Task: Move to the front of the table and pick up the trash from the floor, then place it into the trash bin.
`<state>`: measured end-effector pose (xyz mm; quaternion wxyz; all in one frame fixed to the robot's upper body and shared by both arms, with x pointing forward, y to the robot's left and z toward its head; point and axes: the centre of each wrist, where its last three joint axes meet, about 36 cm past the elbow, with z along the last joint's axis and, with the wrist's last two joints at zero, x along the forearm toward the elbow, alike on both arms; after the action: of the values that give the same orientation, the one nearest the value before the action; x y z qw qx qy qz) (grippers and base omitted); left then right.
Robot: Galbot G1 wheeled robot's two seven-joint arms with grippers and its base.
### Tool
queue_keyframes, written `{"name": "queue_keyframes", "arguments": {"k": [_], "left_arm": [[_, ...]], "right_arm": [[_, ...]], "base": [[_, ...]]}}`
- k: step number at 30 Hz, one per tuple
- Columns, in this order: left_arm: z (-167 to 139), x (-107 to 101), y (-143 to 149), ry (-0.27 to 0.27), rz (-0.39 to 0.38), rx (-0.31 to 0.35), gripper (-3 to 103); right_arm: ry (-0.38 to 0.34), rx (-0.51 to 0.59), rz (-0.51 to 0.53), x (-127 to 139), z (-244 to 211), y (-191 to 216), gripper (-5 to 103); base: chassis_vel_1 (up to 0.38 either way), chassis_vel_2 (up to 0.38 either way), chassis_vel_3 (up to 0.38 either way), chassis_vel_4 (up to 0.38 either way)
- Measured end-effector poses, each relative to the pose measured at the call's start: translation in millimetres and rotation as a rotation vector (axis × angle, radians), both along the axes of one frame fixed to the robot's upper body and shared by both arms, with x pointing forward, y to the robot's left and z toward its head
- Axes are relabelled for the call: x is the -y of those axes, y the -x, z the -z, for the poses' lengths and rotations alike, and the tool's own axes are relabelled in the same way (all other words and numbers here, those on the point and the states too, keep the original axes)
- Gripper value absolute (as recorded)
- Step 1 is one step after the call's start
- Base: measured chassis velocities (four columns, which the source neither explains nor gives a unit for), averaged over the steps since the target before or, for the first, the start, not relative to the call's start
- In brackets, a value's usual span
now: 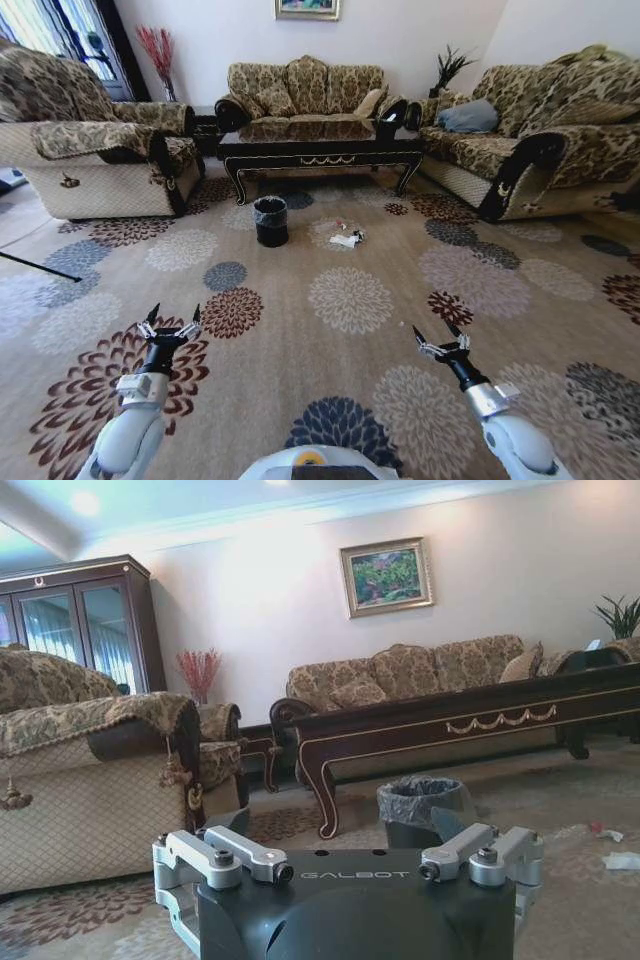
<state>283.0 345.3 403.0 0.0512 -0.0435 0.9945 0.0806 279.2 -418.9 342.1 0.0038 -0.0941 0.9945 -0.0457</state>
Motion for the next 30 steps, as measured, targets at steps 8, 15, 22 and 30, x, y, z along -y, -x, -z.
{"name": "queue_keyframes", "arguments": {"k": [8,15,22,30], "left_arm": [[0.0,-2.3,0.9,0.002,-0.006,0.0,100],[-0.4,-8.3,-0.3,0.012,-0.024,0.002,100],[0.8,-12.8,-0.5,0.016,-0.033,-0.001,100],[-0.2,-17.6,-4.7,0.002,-0.037,0.002,100]], "right_arm": [[-0.006,0.005,0.004,-3.6,2.1,1.4,100],[-0.035,0.003,0.004,-12.3,-1.4,4.7,100],[-0.028,0.004,0.003,-10.9,-2.4,0.9,100],[-0.019,-0.003,0.005,-10.8,1.0,-0.4,100]], "base": [[-0.252,0.269,0.245,-0.263],[-0.208,0.224,0.21,-0.194],[-0.186,0.169,0.18,-0.187],[-0.203,0.213,0.215,-0.208]]}}
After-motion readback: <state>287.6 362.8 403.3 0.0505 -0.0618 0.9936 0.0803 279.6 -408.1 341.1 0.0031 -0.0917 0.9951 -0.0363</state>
